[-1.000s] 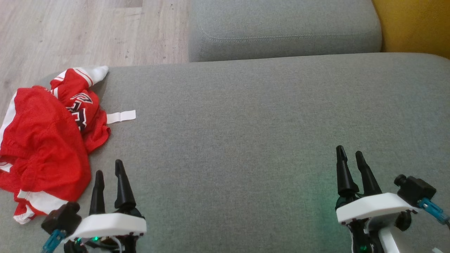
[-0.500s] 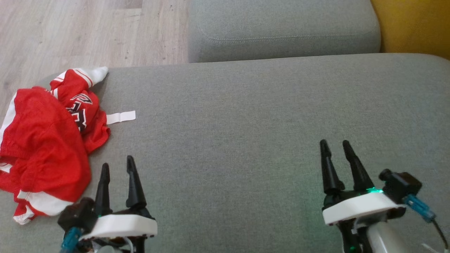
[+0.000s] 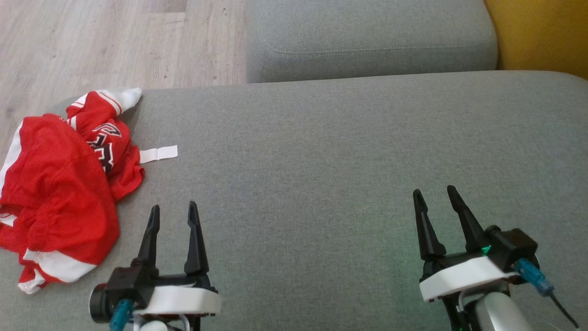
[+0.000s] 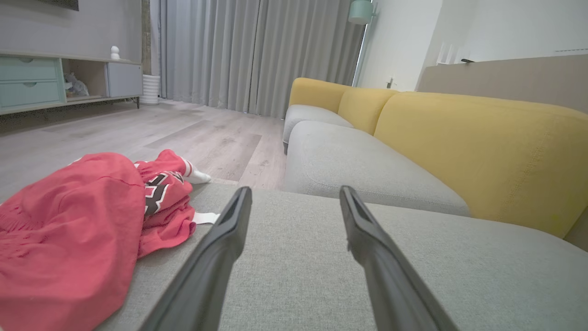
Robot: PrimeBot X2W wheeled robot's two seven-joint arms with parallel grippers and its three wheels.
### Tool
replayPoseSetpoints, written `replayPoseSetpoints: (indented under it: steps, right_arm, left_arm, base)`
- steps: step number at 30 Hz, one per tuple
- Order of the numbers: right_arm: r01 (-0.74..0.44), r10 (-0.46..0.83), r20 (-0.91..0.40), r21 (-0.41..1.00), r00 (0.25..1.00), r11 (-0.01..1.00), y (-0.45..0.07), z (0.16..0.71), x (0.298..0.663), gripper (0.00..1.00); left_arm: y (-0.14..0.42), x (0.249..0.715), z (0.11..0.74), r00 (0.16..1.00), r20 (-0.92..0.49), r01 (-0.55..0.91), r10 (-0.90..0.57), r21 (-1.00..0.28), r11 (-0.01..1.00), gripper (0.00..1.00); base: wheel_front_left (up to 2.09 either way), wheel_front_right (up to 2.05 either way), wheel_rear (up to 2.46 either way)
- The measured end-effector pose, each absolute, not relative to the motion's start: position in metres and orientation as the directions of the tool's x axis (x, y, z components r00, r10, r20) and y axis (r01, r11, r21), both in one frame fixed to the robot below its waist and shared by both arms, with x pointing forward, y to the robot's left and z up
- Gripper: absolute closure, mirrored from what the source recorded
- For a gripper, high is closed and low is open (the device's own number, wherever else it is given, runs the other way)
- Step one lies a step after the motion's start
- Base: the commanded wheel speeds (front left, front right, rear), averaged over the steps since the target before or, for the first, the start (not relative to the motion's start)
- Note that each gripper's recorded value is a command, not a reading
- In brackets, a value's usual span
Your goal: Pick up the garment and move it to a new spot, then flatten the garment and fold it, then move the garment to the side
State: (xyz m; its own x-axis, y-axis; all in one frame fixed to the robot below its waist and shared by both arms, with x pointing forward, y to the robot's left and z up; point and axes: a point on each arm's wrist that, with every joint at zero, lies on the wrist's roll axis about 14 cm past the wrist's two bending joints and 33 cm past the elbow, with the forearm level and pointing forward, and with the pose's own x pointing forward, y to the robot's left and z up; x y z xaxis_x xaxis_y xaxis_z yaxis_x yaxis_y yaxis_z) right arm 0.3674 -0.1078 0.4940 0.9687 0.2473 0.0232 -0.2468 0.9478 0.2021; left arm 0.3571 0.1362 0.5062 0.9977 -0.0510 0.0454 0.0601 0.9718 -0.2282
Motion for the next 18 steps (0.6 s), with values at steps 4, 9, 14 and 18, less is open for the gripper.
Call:
replayPoseSetpoints:
  steps: [4, 9, 14, 18]
  right_arm:
    - [-0.248, 0.248, 0.020, 0.148, 0.969, 0.957, -0.110, 0.491, 0.367, 0.00]
    - [-0.260, 0.259, 0.023, 0.083, 0.966, 0.962, -0.109, 0.491, 0.366, 0.00]
    - [-0.265, 0.265, 0.006, 0.050, 0.964, 0.963, -0.109, 0.485, 0.365, 0.00]
    - [-0.260, 0.260, -0.005, 0.055, 0.966, 0.964, -0.110, 0.481, 0.364, 0.00]
  left_arm:
    - [0.134, 0.357, 0.508, 0.996, 0.060, 0.072, -0.063, -0.173, 0.982, 0.00]
    - [0.131, 0.356, 0.506, 0.996, 0.064, 0.075, -0.068, -0.106, 0.992, 0.00]
    - [0.126, 0.355, 0.506, 0.994, 0.071, 0.091, -0.085, -0.078, 0.993, 0.00]
    - [0.125, 0.355, 0.504, 0.994, 0.063, 0.095, -0.090, -0.077, 0.992, 0.00]
  base:
    - [0.00, 0.00, 0.00]
    - [0.00, 0.00, 0.00]
    - [0.00, 0.00, 0.00]
    - [0.00, 0.00, 0.00]
